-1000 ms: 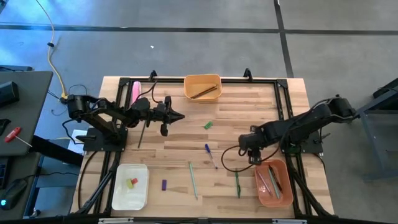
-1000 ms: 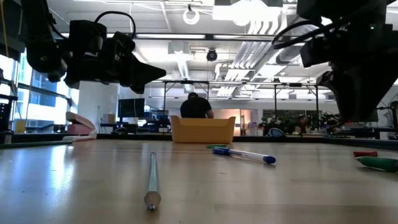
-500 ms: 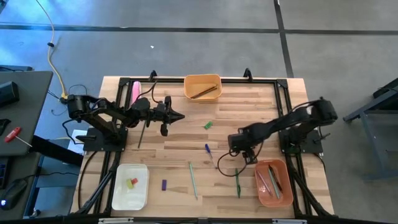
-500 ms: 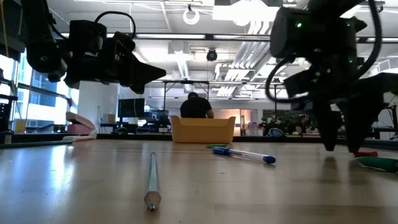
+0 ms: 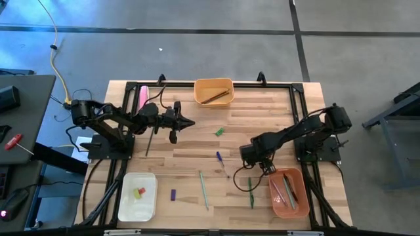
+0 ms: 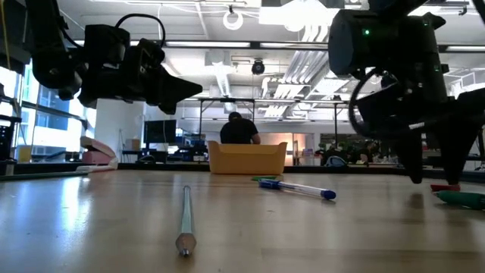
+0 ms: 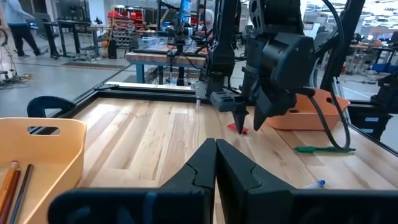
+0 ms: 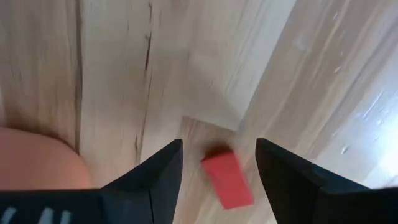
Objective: Sort crayons/erasers/pens/pencils in bins
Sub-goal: Put the dark orange eraser into the white bin
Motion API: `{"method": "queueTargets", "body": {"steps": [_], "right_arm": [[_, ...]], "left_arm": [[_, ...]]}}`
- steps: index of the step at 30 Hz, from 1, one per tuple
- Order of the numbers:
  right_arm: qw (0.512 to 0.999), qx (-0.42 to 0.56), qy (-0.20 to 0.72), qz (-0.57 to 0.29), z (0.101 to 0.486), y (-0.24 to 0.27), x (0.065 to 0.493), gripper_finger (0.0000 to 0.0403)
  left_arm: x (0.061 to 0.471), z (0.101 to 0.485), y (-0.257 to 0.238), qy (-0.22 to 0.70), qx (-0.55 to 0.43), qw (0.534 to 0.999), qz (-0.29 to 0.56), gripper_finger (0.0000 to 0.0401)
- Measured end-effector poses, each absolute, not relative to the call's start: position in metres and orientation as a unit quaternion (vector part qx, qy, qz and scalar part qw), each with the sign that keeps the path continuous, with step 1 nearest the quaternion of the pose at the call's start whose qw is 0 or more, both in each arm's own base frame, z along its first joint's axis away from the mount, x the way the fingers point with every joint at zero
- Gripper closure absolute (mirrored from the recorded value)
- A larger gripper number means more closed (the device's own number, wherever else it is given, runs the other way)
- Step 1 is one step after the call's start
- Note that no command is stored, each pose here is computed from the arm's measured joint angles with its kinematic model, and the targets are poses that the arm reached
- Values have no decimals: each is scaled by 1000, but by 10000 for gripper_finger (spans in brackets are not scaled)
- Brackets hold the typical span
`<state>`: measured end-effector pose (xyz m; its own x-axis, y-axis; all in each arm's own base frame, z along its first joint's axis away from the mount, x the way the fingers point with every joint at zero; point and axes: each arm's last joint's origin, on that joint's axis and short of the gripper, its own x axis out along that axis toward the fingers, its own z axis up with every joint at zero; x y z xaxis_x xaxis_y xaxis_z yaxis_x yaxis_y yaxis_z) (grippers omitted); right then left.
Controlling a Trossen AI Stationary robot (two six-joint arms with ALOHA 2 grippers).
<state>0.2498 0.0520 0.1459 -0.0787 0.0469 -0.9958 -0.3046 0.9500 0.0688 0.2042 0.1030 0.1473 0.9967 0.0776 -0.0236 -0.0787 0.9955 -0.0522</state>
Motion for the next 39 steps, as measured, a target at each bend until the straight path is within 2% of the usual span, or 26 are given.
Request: {"method": "queueTargets", "body": {"steps": [18,31,39], "right_arm": [[634,-136,745,160,133,51,250,214],[629,-120,756,138,132,50,249,292],[633,-97,758,125,144,51,258,321]], "left_arm": [[204,147,103,11,-26,999,39,401],[204,147,103,11,-26,999,39,401],[204,147,103,11,-26,999,39,401]]}}
